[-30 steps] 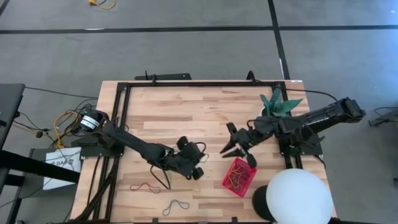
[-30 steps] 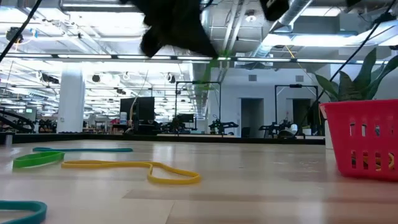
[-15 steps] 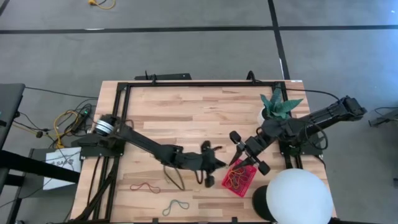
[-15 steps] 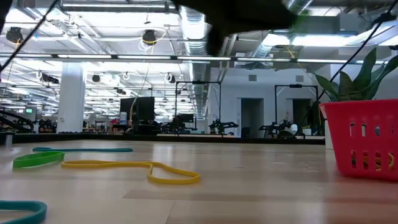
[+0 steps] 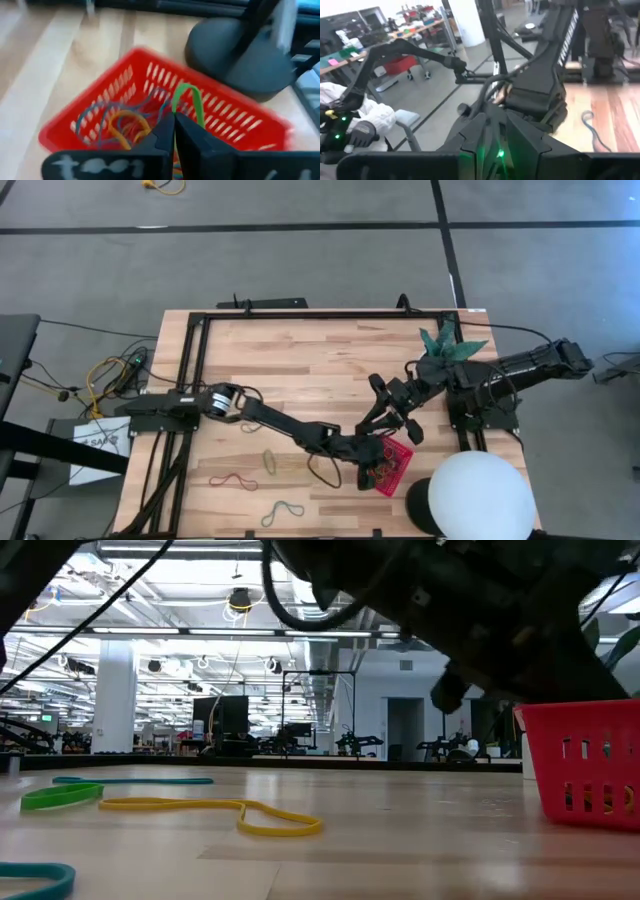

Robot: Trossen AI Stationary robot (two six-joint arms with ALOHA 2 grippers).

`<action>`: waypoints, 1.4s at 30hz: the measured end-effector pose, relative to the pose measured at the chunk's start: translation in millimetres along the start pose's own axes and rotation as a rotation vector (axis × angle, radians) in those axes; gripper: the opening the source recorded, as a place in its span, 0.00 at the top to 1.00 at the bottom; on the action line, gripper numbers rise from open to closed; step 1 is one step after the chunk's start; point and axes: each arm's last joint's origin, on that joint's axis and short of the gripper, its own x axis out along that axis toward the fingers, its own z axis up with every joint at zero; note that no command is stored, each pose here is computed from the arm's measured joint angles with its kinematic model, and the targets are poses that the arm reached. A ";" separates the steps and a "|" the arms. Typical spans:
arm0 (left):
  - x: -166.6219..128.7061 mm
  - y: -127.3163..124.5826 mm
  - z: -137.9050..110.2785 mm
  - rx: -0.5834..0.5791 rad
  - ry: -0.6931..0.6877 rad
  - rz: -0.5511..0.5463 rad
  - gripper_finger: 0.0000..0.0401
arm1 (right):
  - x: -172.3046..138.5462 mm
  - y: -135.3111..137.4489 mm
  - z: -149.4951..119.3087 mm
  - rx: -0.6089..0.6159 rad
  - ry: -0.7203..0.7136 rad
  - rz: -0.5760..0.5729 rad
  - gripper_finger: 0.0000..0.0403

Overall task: Pick and place items into bin
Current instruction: Put the green rubber band into the red bin

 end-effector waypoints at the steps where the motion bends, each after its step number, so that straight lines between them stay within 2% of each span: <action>1: 3.5 0.7 -0.2 -0.007 0.008 0.002 1.00 | -1.6 -0.5 -0.4 0.007 0.008 -0.005 0.82; 12: -5.9 -0.6 9.2 0.031 0.059 0.013 0.84 | -5.1 1.2 -0.7 0.013 0.023 -0.005 0.82; 16: -26.3 1.3 13.4 0.042 0.203 0.047 0.80 | -5.1 1.1 -1.0 0.015 0.026 -0.005 0.82; 20: -75.0 0.0 37.3 0.038 0.305 0.175 0.79 | -5.2 1.0 -0.2 0.013 0.018 -0.006 0.82; 22: -102.9 -5.0 46.5 0.060 0.346 0.262 0.79 | -5.6 0.4 0.9 0.009 0.009 -0.008 0.82; 25: -149.1 -17.5 59.1 0.063 0.389 0.330 0.79 | -6.4 -1.5 3.0 0.003 -0.010 -0.014 0.82; 29: -223.3 -32.9 75.9 -0.001 0.369 0.439 0.79 | -6.6 -3.4 2.7 0.005 -0.008 -0.022 0.82; 32: -274.4 -40.6 79.0 -0.008 0.314 0.578 0.79 | -6.6 -4.2 2.7 0.006 -0.008 -0.027 0.82; 35: -315.5 -47.2 76.3 -0.024 0.271 0.652 0.79 | -5.9 -5.5 2.1 0.008 -0.005 -0.031 0.82; 38: -328.6 -56.3 58.7 -0.065 0.268 0.663 0.79 | -5.5 -5.8 1.6 0.009 -0.002 -0.032 0.82; 42: -314.7 -66.6 20.0 -0.076 0.293 0.670 0.79 | -2.4 -7.8 -1.0 0.016 0.012 -0.035 0.82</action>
